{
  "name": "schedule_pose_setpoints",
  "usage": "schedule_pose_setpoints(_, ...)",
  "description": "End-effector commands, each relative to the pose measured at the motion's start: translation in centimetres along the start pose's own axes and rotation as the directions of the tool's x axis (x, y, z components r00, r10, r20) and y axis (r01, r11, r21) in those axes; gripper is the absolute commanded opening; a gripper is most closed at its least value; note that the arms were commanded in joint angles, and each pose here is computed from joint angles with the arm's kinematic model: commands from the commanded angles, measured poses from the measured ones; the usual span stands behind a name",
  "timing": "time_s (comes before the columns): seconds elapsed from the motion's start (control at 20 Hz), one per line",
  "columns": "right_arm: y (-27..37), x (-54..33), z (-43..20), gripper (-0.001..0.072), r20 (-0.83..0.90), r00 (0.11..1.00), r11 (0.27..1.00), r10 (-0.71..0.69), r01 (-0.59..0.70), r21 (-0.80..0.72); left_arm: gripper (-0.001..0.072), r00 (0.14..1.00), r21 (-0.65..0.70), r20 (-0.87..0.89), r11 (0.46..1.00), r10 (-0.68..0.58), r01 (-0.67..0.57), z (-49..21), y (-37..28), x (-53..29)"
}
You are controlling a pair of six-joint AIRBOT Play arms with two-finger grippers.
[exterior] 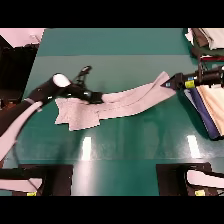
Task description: Fold the shirts.
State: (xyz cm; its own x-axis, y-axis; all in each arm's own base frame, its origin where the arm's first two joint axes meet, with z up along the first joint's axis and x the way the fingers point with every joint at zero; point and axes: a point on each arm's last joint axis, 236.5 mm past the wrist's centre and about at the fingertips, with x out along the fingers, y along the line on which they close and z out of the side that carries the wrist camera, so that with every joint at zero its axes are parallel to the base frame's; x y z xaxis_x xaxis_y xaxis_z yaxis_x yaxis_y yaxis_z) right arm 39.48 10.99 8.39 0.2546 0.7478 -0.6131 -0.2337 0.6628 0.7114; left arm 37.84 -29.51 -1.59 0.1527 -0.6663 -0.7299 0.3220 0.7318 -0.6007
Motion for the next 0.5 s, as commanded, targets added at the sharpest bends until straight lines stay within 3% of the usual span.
schedule_pose_setpoints(0.0,6.6,-0.5,1.6,0.0015,-0.001,0.999,0.991,0.033,-0.033,-0.131,0.0021,0.996,0.069,-0.073,0.997,-0.041,0.046,0.9,-3.7,6.6)
schedule_pose_setpoints(0.2,13.1,0.6,1.7,0.0015,-0.028,0.997,0.957,0.065,-0.070,-0.283,0.0020,0.991,0.078,-0.123,0.995,-0.052,0.062,0.7,-4.6,10.4)
schedule_pose_setpoints(0.45,16.0,1.5,1.5,0.0015,-0.037,0.999,0.923,0.007,-0.021,-0.385,0.0021,0.991,0.080,-0.136,0.997,-0.004,0.015,0.8,-2.5,9.8)
